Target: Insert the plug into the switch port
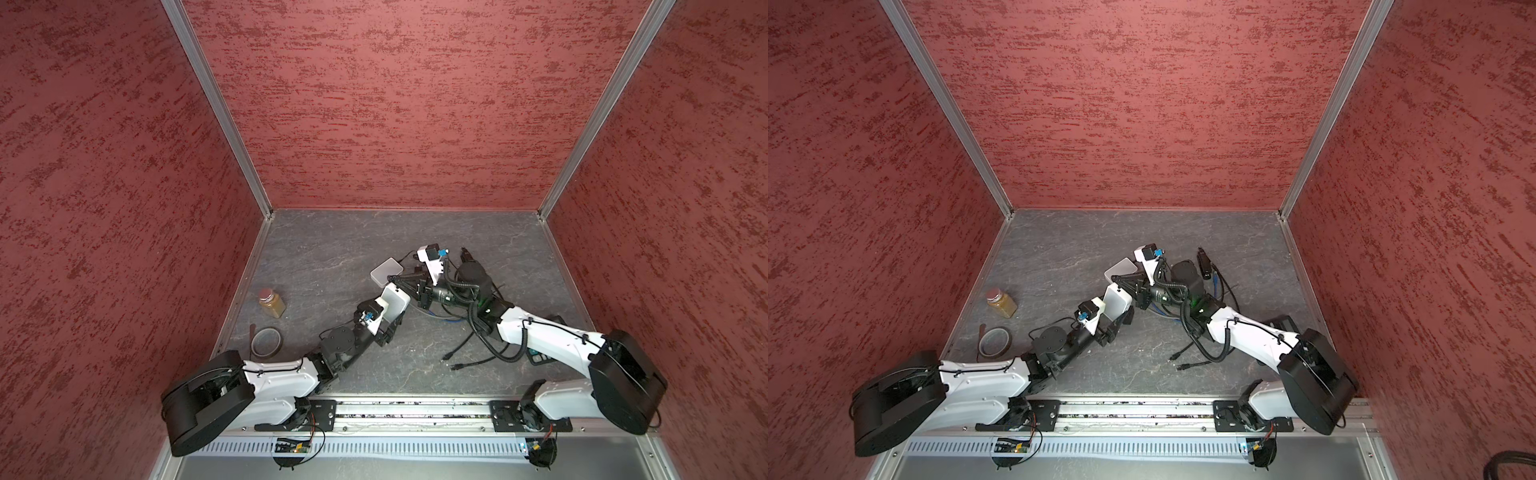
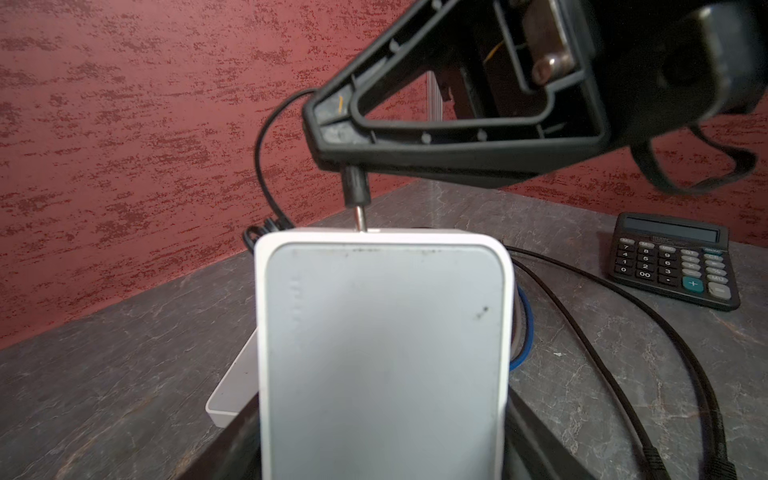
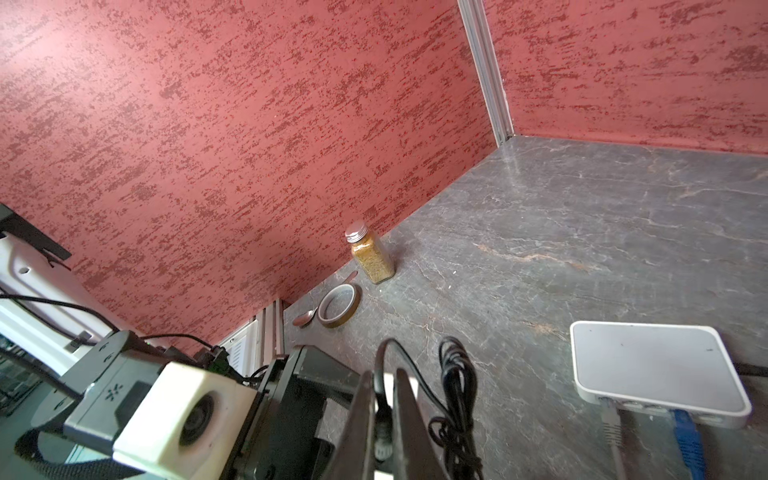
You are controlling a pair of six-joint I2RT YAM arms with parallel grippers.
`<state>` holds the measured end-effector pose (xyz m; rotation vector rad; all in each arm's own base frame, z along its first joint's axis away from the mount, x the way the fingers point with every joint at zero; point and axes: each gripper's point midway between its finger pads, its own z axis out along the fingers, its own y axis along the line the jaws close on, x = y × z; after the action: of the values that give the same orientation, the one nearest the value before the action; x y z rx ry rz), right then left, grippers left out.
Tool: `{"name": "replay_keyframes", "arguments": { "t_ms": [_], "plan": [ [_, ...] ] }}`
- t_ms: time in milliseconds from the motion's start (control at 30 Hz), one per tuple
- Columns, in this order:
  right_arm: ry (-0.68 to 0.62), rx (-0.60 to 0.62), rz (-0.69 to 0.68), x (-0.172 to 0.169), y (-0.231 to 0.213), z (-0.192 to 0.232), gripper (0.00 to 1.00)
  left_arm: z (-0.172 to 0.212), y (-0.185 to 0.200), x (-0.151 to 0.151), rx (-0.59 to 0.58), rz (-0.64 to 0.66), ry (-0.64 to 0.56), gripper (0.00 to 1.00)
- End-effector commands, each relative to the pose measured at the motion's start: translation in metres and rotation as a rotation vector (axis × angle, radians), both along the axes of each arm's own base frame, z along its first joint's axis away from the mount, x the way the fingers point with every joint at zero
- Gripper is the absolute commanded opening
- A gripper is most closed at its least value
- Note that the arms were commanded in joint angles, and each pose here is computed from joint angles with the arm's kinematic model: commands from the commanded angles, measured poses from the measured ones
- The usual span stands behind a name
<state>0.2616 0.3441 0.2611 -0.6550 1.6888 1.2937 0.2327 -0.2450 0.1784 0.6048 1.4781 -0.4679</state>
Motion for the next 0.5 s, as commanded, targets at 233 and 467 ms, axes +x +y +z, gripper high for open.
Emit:
{"name": "replay_keyframes", "arguments": {
  "t_ms": [233, 467],
  "plan": [
    [-0.016, -0.03, -0.022, 0.0034, 0.0048, -0.0086, 0.0, 0.0352, 0.0079, -0.0057, -0.122, -0.013, -0.058, 0.47],
    [-0.045, -0.079, -0.003, -0.0035, 0.0113, -0.0137, 0.0, 0.038, 0.0092, -0.005, -0.129, -0.011, -0.051, 0.47]
  ]
}}
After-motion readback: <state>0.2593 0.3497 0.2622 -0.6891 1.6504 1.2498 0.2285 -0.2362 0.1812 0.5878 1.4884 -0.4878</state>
